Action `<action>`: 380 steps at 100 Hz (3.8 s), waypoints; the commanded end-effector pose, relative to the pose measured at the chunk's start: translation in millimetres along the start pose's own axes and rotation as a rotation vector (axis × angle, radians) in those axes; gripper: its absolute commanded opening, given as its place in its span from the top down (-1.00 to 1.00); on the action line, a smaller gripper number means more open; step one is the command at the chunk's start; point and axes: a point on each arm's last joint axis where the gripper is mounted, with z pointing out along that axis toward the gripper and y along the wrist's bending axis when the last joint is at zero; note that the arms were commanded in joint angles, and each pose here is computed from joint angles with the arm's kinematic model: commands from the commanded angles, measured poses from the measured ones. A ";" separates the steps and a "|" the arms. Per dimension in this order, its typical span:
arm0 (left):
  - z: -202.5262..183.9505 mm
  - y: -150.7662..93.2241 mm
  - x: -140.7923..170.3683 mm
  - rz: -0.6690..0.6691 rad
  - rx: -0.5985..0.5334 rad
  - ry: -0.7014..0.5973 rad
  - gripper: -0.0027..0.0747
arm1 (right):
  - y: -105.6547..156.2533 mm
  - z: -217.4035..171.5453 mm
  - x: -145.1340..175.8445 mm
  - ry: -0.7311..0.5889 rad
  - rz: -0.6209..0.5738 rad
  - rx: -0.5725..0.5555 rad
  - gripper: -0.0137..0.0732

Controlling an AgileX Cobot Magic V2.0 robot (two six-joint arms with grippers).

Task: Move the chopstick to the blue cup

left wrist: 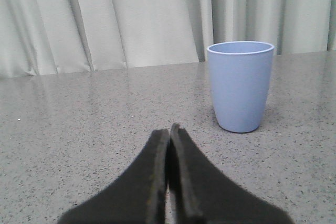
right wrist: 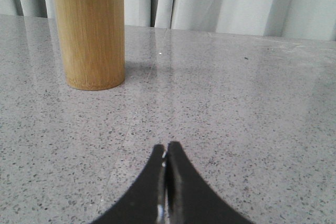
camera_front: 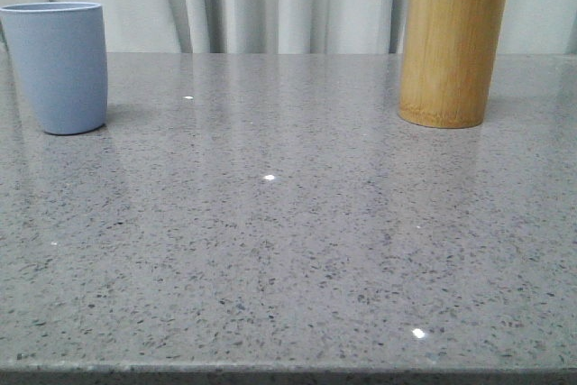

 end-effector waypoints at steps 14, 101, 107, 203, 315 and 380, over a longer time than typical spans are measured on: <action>-2.8 0.3 -6.0 -0.016 -0.004 -0.107 0.98 | 0.5 -1.6 -8.3 -0.099 -0.016 -0.002 0.84; -3.0 -1.4 -44.5 -0.139 0.018 -0.001 0.98 | 1.2 -15.1 -59.4 -0.185 0.006 -0.002 0.84; -0.9 -2.0 -62.8 -0.146 0.024 0.020 0.98 | 1.5 -18.6 -71.4 -0.158 0.041 -0.005 0.84; 61.9 -8.9 -186.1 -0.130 0.095 0.410 0.93 | 2.3 1.0 -173.9 0.282 0.046 0.034 0.82; 181.5 -17.2 -195.0 -0.159 0.129 0.555 -0.72 | 2.4 2.1 -178.0 0.237 0.044 0.032 -0.75; 279.1 -22.8 -126.5 -0.167 0.117 0.801 -0.53 | 2.3 1.7 -176.5 0.253 0.044 0.033 -0.75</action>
